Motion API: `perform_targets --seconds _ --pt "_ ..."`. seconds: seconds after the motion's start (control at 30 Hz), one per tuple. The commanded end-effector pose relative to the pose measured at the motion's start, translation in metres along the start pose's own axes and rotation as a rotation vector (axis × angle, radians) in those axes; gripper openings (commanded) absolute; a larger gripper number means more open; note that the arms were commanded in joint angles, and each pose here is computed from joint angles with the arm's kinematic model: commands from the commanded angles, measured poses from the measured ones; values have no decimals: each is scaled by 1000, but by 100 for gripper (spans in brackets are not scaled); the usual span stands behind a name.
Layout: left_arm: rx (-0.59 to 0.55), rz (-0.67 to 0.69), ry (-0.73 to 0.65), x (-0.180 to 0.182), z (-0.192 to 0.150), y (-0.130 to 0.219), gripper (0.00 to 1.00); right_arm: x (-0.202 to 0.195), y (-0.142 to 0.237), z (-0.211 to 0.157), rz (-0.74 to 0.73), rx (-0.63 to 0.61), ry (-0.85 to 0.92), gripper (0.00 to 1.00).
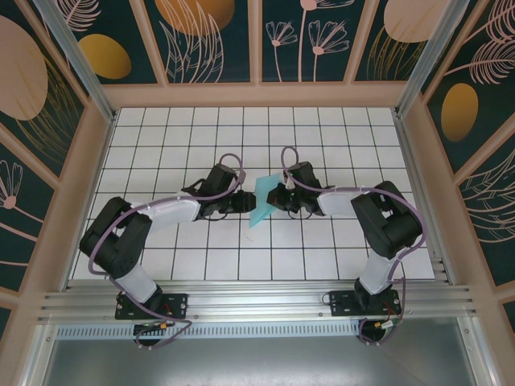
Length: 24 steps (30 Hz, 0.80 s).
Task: Fold a paper plane with a square sheet of paper (pick it up from the middle)
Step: Fourth fold the wing at the center of the table.
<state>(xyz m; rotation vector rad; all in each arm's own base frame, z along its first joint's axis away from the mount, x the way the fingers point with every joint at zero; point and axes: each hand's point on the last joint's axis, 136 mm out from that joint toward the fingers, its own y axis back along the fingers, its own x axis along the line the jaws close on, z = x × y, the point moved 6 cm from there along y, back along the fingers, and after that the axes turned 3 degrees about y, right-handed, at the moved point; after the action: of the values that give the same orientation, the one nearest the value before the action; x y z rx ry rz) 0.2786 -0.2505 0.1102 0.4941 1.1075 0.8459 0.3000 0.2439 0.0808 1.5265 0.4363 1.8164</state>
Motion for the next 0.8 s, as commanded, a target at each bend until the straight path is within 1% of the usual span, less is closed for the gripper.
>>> perform_targets --seconds 0.0,0.03,0.13,0.23,0.43,0.63,0.77 --pt "-42 74 -122 -9 -17 3 41 12 4 6 -12 -32 -43 8" --pt "-45 93 -154 -13 -23 1 42 13 4 6 -14 -35 -52 8" --pt "-65 141 -190 -10 -32 -3 43 16 6 6 -11 -37 -68 9" --pt "-97 176 -216 -9 -34 -5 44 17 6 5 -9 -29 -84 9" --pt "-161 205 -264 -16 -32 -7 46 18 5 5 -19 -21 -101 9" --pt "-152 190 -313 -26 -40 -15 45 20 3 6 -14 -15 -116 10" --pt "-140 215 -337 -25 -44 -22 46 22 3 8 -13 -13 -122 10"
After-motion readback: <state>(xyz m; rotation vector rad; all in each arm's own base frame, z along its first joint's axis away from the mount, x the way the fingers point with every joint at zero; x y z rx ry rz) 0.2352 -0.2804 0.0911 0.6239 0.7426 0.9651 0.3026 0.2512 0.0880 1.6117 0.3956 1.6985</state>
